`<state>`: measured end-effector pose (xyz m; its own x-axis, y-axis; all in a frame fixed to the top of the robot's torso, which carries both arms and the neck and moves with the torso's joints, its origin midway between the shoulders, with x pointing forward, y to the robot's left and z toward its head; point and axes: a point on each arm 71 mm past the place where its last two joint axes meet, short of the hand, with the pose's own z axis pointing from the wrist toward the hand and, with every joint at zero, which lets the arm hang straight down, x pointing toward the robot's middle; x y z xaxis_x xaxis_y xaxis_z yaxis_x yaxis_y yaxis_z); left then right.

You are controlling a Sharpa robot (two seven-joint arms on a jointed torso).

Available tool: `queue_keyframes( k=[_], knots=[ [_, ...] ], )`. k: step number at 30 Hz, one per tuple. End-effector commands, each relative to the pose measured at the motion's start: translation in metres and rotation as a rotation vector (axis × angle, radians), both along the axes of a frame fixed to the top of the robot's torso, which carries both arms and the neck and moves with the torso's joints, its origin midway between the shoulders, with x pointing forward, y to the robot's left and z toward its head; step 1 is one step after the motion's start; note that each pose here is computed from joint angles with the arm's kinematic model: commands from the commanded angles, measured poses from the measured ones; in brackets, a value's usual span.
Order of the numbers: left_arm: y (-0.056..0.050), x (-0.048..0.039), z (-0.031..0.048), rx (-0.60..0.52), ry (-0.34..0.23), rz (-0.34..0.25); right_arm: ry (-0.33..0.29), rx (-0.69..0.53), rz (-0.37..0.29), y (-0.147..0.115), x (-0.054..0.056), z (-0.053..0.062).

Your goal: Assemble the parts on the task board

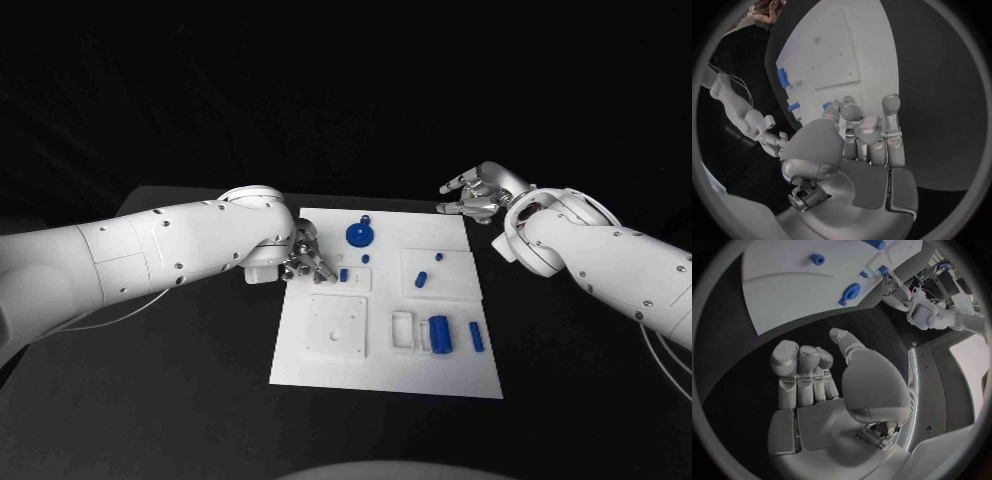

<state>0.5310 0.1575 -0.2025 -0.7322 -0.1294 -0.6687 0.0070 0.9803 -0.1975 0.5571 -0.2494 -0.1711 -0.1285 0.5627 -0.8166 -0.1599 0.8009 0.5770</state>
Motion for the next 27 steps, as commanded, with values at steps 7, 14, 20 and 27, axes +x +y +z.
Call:
queue_keyframes(
  k=[7,14,20,27],
  knots=[
    [0.006,-0.0042,-0.0070,0.011,-0.002,0.013,0.002,-0.009,0.010,0.000,0.000,-0.001],
    [0.008,-0.0067,-0.0059,-0.009,-0.017,0.018,0.003,-0.009,0.010,0.000,-0.001,-0.001],
    [0.009,-0.0095,-0.0055,-0.020,-0.018,0.018,0.004,-0.010,0.009,-0.001,-0.001,-0.002],
    [0.016,-0.0121,-0.0049,-0.044,-0.011,0.021,0.005,-0.011,0.006,-0.002,-0.001,-0.002]
  ],
)
